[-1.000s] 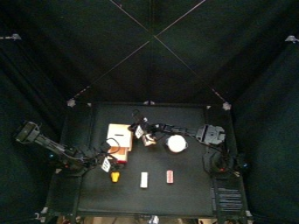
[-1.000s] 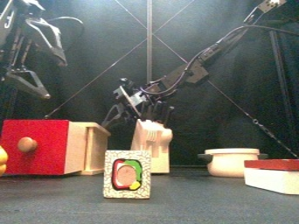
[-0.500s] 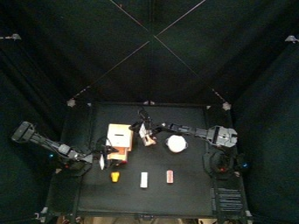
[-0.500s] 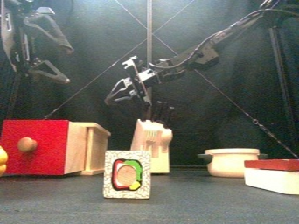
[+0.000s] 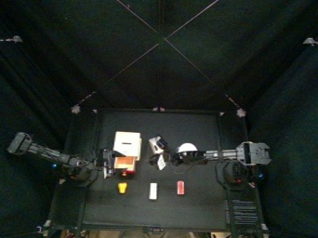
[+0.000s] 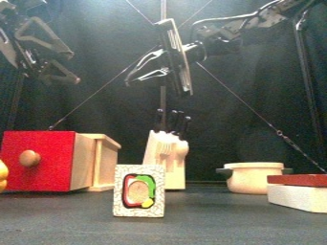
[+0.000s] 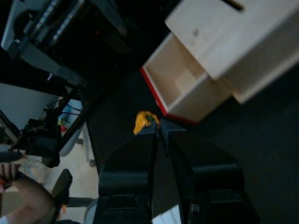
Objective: Grab salmon sushi
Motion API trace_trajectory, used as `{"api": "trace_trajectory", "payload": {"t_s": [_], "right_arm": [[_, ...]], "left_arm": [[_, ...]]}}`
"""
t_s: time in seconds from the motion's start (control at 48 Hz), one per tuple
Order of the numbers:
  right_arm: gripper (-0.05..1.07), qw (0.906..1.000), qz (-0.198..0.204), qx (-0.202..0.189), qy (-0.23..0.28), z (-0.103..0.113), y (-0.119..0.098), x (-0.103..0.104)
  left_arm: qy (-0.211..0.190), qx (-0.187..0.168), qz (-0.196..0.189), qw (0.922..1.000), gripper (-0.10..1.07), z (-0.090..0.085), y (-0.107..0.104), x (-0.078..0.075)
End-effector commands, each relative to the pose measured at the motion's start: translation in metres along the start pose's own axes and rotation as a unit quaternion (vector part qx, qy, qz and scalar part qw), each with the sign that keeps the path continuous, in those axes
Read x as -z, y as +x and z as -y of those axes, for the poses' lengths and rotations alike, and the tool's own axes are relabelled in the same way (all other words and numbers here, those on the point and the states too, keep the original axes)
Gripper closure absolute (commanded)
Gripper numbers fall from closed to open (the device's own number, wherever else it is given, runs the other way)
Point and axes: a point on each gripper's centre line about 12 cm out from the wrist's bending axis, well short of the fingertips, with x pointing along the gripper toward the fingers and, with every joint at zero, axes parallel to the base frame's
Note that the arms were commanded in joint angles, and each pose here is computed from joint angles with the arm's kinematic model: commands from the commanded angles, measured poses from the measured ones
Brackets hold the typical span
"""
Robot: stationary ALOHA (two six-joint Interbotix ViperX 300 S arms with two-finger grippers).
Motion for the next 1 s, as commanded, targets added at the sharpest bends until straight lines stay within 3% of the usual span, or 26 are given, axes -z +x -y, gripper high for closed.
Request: {"api": "trace_trajectory", "payload": {"t_s": [0.0,0.25,0.5,0.667,0.979], "right_arm": [[0.47,0.9992,0.013,0.029,0.026,-0.009,-0.027,0.009],[0.47,0.9868,-0.004,0.147,0.068,-0.002,-0.072,0.054],[0.47,0.9577,-0.049,0.264,0.103,0.020,-0.093,0.094],[0.46,0.9441,-0.087,0.291,0.129,0.033,-0.088,0.118],[0.42,0.9385,-0.101,0.309,0.116,0.048,-0.082,0.134]], "left_arm": [[-0.006,-0.003,0.012,0.9999,-0.05,-0.002,0.001,-0.012],[-0.007,0.002,0.005,1.0000,-0.05,-0.004,0.002,-0.007],[-0.003,0.015,-0.002,0.9999,-0.05,-0.001,0.003,-0.004],[-0.004,0.019,-0.009,0.9998,-0.05,0.000,0.003,0.002],[-0.005,0.016,-0.017,0.9997,-0.05,-0.002,0.002,0.008]]}}
